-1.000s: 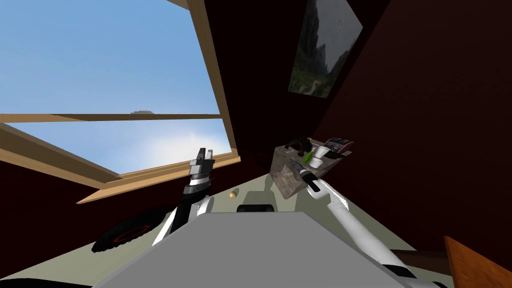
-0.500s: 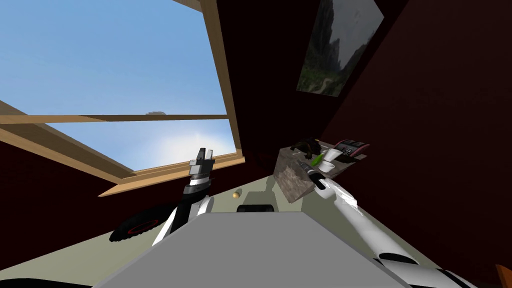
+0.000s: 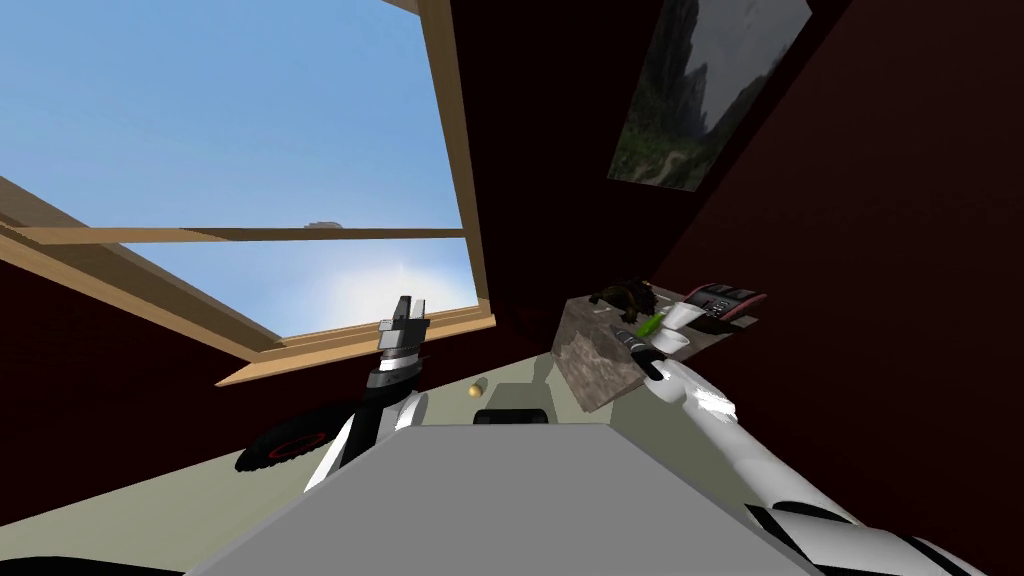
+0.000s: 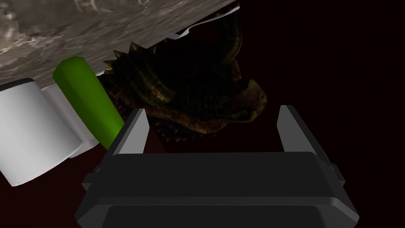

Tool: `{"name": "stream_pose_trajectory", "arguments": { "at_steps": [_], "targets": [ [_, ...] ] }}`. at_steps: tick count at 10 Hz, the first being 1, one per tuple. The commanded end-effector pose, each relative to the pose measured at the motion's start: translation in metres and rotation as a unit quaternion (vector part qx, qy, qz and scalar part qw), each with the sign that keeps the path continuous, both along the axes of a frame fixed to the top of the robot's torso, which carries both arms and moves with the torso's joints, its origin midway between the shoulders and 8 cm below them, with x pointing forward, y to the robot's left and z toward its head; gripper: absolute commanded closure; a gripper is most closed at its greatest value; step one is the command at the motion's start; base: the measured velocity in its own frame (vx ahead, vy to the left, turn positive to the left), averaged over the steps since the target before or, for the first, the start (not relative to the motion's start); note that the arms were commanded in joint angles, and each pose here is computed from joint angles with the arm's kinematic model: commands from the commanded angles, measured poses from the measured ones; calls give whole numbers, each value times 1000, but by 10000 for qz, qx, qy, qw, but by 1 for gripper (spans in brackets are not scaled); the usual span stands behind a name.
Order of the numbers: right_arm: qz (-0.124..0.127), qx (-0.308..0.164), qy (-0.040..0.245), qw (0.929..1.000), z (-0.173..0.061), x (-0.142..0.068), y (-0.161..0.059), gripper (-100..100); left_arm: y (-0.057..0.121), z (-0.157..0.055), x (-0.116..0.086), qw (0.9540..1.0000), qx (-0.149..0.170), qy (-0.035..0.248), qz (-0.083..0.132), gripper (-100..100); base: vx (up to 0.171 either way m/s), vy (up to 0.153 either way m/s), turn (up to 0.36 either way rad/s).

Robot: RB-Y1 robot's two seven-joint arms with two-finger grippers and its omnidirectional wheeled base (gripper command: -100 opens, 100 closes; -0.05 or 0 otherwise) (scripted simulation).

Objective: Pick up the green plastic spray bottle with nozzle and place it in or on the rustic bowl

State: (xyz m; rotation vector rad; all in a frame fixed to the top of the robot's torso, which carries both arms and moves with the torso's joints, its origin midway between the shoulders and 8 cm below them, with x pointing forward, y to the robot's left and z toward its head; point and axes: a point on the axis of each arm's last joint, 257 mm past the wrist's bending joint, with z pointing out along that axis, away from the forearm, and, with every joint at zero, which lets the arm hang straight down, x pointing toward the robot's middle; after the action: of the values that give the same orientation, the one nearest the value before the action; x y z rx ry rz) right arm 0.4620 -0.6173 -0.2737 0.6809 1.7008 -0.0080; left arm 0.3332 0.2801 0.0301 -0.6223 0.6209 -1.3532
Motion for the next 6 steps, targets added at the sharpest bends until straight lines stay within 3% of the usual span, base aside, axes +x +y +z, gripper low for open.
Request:
{"name": "stream_pose_trajectory", "arguments": {
  "at_steps": [1,4,5,6],
  "targets": [
    [-390,-208,112,9990,8,-11,-38,-100,0,0,0,10000,0,0,0,0,61,60,144],
    [-521,-189,248,9982,-5,-22,-49,-100,0,0,0,10000,0,0,0,0,27,24,5],
    [-846,-352,309,9953,4,-33,-79,-100,0,0,0,10000,0,0,0,0,26,36,133],
    [-887,-346,352,9948,1,-36,-82,-100,0,0,0,10000,0,0,0,0,47,36,69]
  ]
}}
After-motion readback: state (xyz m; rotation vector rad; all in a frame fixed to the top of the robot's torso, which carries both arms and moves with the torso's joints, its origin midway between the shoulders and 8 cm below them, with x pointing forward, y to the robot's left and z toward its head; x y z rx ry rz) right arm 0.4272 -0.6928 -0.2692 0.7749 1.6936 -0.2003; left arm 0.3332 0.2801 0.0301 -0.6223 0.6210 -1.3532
